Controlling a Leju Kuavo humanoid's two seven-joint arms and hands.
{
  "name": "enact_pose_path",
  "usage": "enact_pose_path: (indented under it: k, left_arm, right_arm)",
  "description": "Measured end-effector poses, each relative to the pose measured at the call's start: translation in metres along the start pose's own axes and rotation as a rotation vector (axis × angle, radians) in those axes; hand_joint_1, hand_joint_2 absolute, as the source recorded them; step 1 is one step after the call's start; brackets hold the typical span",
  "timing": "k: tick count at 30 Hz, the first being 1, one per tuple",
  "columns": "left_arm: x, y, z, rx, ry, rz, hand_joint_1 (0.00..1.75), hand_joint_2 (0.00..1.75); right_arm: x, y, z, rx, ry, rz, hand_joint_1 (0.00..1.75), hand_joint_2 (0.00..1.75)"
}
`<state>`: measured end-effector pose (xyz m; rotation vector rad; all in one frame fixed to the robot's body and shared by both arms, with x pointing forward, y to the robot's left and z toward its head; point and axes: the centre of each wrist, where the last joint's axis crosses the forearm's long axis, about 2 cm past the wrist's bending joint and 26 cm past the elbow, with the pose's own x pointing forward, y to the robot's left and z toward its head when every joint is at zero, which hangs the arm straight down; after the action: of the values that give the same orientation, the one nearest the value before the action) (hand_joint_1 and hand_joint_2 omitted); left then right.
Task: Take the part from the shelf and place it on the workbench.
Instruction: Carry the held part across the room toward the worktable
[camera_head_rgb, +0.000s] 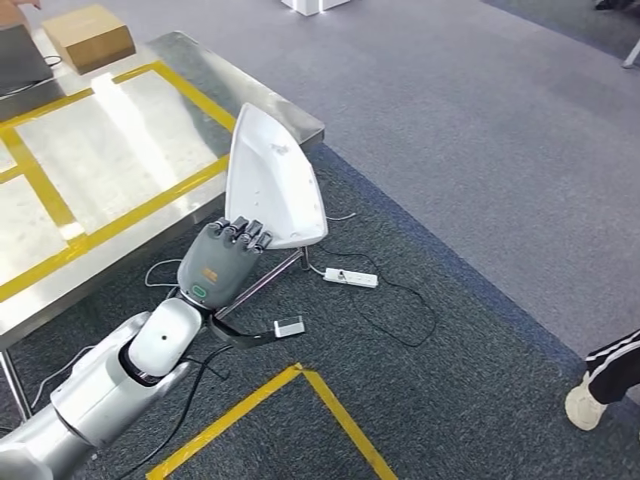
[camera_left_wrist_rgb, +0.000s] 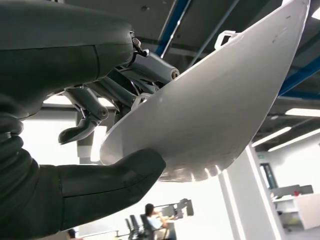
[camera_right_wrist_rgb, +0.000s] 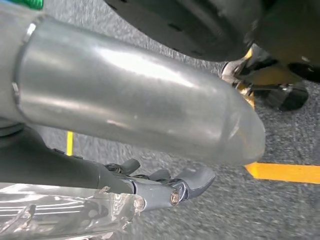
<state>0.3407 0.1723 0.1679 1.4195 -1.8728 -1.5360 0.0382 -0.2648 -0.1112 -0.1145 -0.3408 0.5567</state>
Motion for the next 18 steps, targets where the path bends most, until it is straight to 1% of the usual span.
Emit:
enact_pose_path:
  k: [8,12,18]
  left_arm:
    - [-0.0039,-0.0008,-0.0006,-0.024,0.040,0.034,1.75,1.75]
    - [-0.0011,-0.0015,0.0002,-0.030,0.039,0.047,1.75,1.75]
    - [-0.0006,0.0021,-0.0053,-0.015,0.047,0.065,1.75,1.75]
  right_arm:
    - [-0.0001,-0.0002,0.0000,0.002,0.002,0.002,0.00,0.00]
    - [-0.0009,0.0004,0.0002,0.003,0.005,0.002,0.00,0.00]
    - [0.0009,-0.0008,-0.0003,0.001,0.001,0.003,0.00,0.00]
